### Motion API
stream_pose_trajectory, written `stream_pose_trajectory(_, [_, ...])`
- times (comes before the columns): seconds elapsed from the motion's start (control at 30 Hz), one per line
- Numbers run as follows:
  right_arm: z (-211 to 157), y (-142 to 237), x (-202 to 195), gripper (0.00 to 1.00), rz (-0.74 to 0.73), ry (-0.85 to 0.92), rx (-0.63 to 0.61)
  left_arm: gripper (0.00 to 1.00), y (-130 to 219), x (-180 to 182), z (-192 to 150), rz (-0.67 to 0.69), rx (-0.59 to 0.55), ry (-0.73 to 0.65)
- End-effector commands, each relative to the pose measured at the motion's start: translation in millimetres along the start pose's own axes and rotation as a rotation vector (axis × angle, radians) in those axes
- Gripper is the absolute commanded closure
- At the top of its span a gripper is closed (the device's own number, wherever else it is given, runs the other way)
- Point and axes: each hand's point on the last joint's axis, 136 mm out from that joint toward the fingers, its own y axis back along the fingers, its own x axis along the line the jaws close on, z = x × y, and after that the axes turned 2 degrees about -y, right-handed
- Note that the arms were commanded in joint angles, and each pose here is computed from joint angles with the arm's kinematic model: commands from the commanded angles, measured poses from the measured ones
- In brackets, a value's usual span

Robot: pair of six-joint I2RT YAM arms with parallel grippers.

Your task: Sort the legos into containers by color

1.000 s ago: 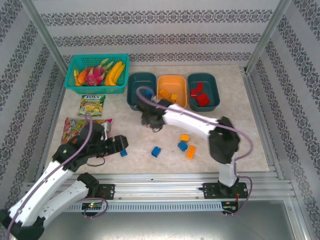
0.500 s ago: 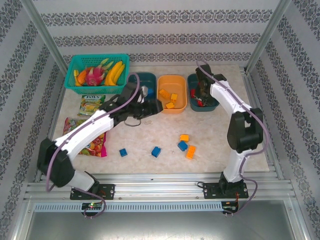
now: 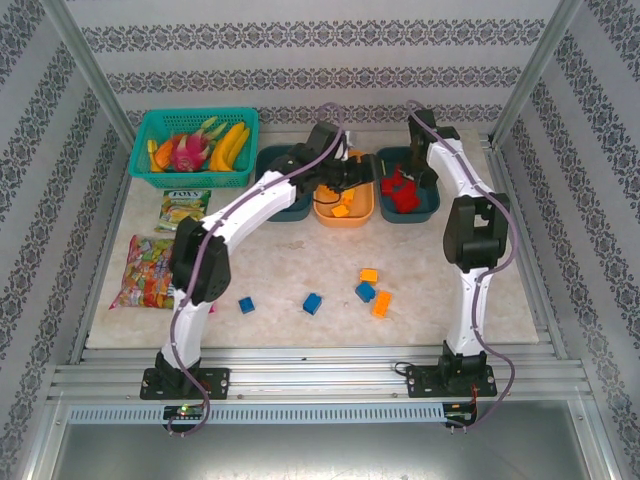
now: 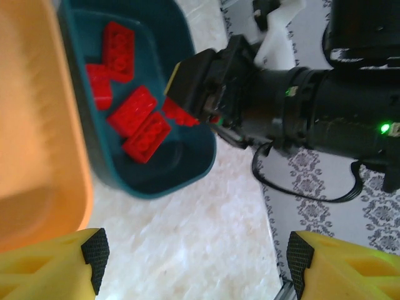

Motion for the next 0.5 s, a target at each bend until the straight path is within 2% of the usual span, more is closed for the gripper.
stream_pose_trajectory(0.0, [8,-7,-9,0.84,-0.054,0.039,0.017,0.22,-12,-14,3,-0.025,0.035,-0.02])
stream_pose_trajectory(0.1, [14,-15,-10,0.81,-0.088,0.054,0.019,0.22,-19,-14,9,-0.015,0.031,-0.019])
stream_pose_trajectory(0.17, [16,-20,-12,0.76,-0.112,0.055,0.025,0.22,-20,-15,12,-0.015,0.025,-0.019])
stream_pose_trajectory(0.33, [18,-27,-5,0.48,-0.09,0.067,0.045,0.22,-15,-14,10,0.005,0.027,-0.015])
stream_pose_trajectory(0.47, [23,0,17,0.35,-0.007,0.105,0.008,0.22,-1,-13,8,0.033,0.018,-0.012])
